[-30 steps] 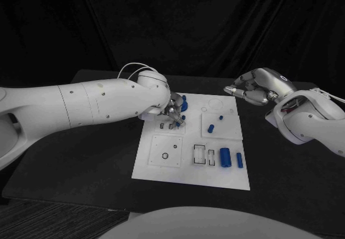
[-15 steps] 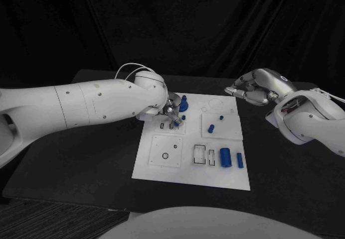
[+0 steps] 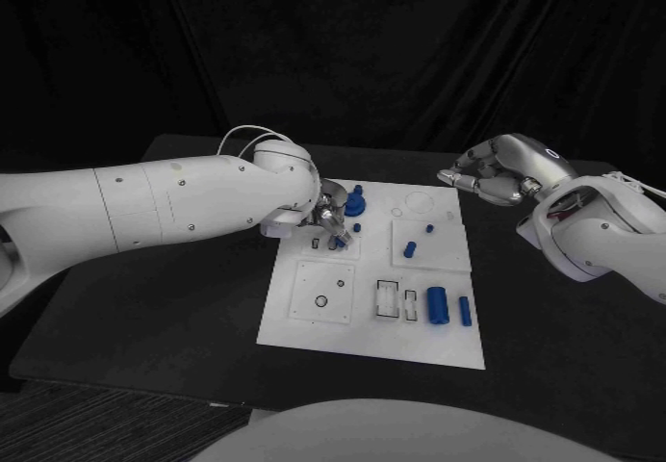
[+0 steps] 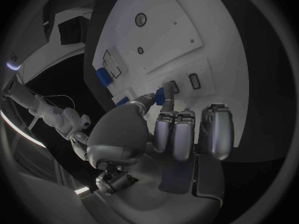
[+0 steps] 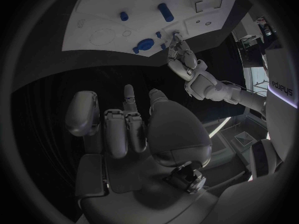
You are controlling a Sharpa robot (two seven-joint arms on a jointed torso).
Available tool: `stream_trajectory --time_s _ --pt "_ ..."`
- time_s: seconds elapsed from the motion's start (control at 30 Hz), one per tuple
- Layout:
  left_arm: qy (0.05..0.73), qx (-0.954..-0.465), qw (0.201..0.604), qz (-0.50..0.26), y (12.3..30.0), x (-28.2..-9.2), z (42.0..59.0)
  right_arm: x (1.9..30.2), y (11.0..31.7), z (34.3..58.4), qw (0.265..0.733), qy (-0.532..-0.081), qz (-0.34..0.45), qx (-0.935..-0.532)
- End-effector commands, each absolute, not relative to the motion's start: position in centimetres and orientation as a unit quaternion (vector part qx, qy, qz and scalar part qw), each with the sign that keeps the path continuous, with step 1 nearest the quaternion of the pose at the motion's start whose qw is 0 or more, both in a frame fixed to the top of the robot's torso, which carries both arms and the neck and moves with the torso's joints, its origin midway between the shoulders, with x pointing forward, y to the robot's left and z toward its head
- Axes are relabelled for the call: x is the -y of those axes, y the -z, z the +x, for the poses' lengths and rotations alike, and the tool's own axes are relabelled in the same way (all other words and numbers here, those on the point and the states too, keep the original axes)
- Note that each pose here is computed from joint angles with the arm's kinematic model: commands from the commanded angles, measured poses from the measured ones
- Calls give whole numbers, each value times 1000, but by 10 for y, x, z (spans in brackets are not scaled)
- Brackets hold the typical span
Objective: Assemble the parts on the task board
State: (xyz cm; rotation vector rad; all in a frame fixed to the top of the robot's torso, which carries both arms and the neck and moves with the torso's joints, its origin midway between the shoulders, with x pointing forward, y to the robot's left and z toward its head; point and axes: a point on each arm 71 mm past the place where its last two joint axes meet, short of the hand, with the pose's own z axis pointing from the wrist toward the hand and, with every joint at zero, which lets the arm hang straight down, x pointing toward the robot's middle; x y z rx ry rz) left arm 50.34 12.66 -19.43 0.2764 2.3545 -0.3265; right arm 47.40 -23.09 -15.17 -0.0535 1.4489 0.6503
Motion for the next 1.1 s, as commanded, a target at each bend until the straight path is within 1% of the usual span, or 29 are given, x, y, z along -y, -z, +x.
stream_trajectory --time_s 0.03,0.43,0.67,0.87,1.1 --pt "133 -915 370 92 192 -129 501 233 152 475 699 -280 -18 -658" --pt "140 -916 369 62 190 -149 492 233 152 475 698 -278 -16 -660" --pt "135 -916 374 47 190 -158 492 233 153 475 697 -277 -16 -661" --pt "134 -914 380 40 189 -159 494 232 153 476 696 -277 -18 -662" --pt "137 -912 385 38 189 -156 495 232 153 476 695 -277 -19 -663"
